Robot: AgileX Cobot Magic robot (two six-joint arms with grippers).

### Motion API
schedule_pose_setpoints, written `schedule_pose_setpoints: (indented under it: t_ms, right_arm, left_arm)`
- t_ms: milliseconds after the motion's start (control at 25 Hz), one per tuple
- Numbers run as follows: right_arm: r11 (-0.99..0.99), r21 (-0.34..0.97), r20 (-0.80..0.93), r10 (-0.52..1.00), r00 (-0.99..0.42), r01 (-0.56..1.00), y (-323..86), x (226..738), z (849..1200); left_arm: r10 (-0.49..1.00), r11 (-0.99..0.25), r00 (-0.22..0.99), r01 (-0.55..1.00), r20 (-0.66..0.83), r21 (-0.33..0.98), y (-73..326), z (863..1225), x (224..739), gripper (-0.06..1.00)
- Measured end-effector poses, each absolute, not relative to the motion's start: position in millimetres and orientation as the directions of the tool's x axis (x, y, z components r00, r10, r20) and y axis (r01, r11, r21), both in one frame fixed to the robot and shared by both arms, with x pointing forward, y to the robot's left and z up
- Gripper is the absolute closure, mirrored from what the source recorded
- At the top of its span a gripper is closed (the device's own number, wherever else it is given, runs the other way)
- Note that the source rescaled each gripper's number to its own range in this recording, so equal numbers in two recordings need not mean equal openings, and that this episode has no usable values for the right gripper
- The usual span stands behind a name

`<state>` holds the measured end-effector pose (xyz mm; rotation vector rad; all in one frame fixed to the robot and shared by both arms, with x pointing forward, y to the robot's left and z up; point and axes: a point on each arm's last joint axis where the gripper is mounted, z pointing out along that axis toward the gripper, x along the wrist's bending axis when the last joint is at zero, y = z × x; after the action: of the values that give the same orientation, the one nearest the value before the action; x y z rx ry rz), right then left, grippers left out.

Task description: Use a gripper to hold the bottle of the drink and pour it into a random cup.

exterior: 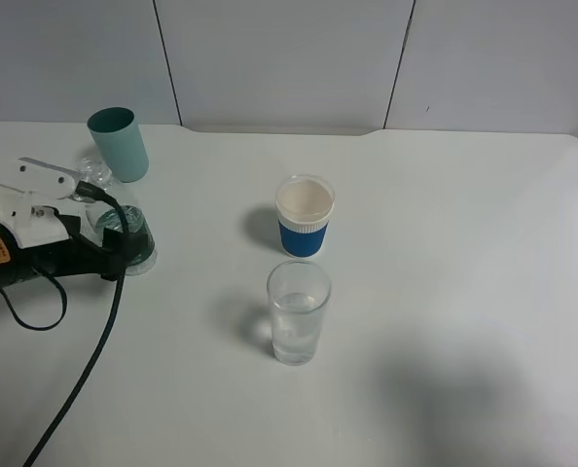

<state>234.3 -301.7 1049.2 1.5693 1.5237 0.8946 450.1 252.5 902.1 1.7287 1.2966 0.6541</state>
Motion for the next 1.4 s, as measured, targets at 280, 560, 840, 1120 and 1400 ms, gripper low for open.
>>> schedule_pose_setpoints:
  t_ms: [280, 560, 840, 1120, 1400]
  right_arm:
    - [0.0, 0.884, -0.022, 0.999, 0.043, 0.467, -301.7, 234.3, 1049.2]
    - [0.0, 0.884, -0.022, 0.999, 0.043, 0.467, -301.7, 234.3, 1049.2]
    - [0.0, 0.884, -0.022, 0.999, 0.043, 0.467, -301.7, 234.3, 1049.2]
    - [0.0, 0.884, -0.022, 0.999, 0.043, 0.467, -301.7, 234.3, 1049.2]
    - [0.0, 0.884, -0.022, 0.999, 0.043, 0.467, -301.7, 234.3, 1049.2]
  left_arm:
    - [0.973, -0.017, 0.205, 0.518, -0.105, 0.855, 263.5, 917.0, 433.4, -0.05]
    - [0.985, 0.082, 0.082, 0.554, -0.153, 0.828, 272.9, 938.1, 415.9, -0.06]
    - [0.988, 0.089, 0.059, 0.544, -0.144, 0.834, 278.0, 968.1, 397.5, -0.06]
    - [0.992, 0.084, 0.041, 0.515, -0.122, 0.853, 283.2, 1022.7, 381.7, -0.06]
    - [0.998, -0.043, -0.012, 0.538, 0.059, 0.842, 299.2, 1078.5, 357.1, -0.06]
